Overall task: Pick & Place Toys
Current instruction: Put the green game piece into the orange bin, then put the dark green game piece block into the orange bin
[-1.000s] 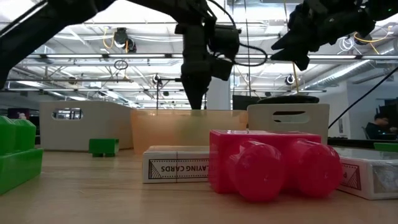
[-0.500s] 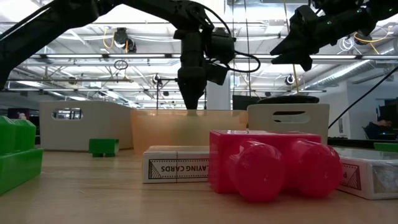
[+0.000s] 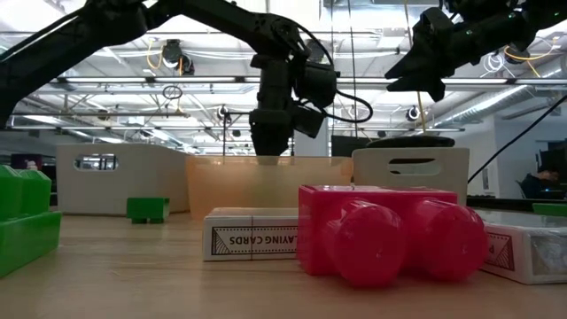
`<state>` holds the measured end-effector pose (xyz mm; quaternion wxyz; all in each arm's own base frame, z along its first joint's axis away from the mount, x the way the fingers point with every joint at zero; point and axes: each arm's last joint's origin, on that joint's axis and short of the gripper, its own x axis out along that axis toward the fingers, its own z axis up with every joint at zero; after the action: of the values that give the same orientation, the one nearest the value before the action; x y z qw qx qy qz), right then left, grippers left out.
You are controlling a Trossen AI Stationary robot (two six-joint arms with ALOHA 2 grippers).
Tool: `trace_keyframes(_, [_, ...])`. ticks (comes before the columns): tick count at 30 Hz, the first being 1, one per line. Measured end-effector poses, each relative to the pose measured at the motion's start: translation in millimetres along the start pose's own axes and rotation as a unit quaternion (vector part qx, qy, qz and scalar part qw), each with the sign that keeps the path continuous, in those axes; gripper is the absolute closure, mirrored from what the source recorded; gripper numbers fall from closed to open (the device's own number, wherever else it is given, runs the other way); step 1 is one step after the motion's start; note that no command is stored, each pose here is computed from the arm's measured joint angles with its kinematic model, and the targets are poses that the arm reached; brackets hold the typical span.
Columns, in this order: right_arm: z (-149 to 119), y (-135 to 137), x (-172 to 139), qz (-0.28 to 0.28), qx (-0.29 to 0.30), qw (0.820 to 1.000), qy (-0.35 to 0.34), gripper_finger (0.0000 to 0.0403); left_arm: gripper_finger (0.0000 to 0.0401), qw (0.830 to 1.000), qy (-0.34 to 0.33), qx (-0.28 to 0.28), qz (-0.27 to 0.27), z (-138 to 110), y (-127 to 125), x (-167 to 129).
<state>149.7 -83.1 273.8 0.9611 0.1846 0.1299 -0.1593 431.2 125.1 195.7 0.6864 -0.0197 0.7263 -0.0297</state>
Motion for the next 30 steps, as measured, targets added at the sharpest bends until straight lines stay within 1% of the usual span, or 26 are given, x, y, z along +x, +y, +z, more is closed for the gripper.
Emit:
trace_keyframes(8, [0.0, 0.0, 0.0, 0.000, 0.000, 1.000, 0.000, 0.0245, 0.0291, 1.000, -0.007, -0.001, 0.002, 1.1, 1.4, -0.1])
trace_keyframes(15, [0.0, 0.0, 0.0, 0.001, 0.000, 1.000, 0.000, 0.0245, 0.0246, 1.000, 0.001, -0.009, -0.002, 2.0, 1.9, 5.3])
trace_keyframes(23, [-0.3, 0.0, 0.0, 0.000, 0.001, 1.000, 0.002, 0.0245, 0.0215, 1.000, -0.001, -0.010, -0.002, 3.6, 1.7, 7.4])
trace_keyframes(27, [-0.3, 0.0, 0.0, 0.000, 0.000, 1.000, 0.002, 0.0245, 0.0200, 1.000, 0.000, -0.026, -0.001, 3.4, 1.7, 6.8])
trace_keyframes(30, [-0.2, 0.0, 0.0, 0.000, -0.001, 1.000, 0.001, 0.0245, 0.0190, 0.999, -0.003, -0.052, -0.001, 3.7, 1.3, -2.0])
